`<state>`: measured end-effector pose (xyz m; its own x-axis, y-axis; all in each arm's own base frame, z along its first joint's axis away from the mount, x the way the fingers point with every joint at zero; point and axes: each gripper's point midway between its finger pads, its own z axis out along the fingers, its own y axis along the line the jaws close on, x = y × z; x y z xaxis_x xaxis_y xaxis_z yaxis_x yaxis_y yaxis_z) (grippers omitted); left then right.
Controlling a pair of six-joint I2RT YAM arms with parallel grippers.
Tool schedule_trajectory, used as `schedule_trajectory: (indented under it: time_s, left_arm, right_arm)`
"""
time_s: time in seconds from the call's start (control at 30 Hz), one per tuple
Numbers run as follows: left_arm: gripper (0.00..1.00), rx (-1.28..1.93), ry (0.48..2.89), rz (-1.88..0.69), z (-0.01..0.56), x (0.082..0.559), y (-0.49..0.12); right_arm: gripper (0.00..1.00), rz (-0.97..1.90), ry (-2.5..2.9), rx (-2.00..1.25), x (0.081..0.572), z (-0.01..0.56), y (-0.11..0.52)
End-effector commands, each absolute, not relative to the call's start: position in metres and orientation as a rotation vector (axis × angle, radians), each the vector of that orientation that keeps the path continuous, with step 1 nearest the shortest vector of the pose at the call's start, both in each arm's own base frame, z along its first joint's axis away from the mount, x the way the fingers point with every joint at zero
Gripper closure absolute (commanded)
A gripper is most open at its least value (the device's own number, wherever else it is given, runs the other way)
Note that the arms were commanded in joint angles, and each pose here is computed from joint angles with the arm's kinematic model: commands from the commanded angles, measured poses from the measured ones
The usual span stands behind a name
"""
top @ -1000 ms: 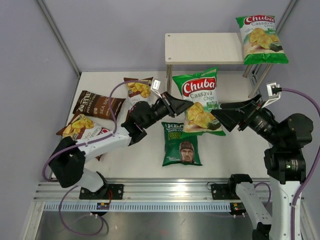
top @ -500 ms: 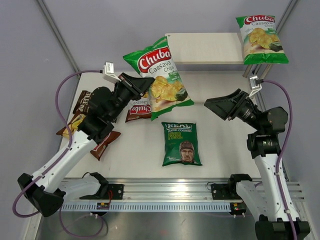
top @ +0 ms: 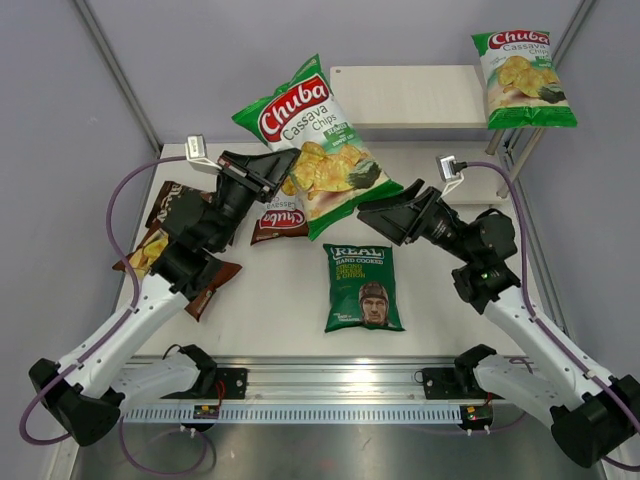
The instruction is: Place and organize the chips bags onto the shelf
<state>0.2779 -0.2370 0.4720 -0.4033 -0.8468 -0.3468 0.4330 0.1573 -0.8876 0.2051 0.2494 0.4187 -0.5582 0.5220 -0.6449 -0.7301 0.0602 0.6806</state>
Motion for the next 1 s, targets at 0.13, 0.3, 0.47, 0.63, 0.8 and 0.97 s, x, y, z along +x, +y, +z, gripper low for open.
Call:
schedule_trajectory:
  time_s: [0.13,0.3,0.47,0.63,0.8,0.97]
  left_arm:
    - [1.0,-0.463,1.084,-1.701,0.523,0.249,-0.221]
    - [1.0,-0.422,1.126,-1.766,0.514,0.246,-0.24]
    - [1.0,-0.379,1.285,-1.746,0.494,0.249,-0.271]
    - [1.0,-0.345,1.424,-1.674,0.464,0.257,-0.288]
    - [0.65,-0.232,1.481,-1.574,0.465,0.263,-0.297]
    - [0.18,-0.216,1.531,-1.395,0.464,0.282,-0.28]
  right_arm:
    - [0.08,1.601,1.225,-0.195,0.216,0.442,0.257]
    - [0.05,1.61,1.211,-0.157,0.219,0.447,0.262]
    - [0.05,1.588,1.19,-0.097,0.227,0.449,0.258]
    - [0.27,1.562,1.174,-0.072,0.226,0.455,0.251]
    - [0.57,1.528,1.23,-0.012,0.236,0.442,0.248]
    - [0.68,1.46,1.24,0.098,0.25,0.439,0.236]
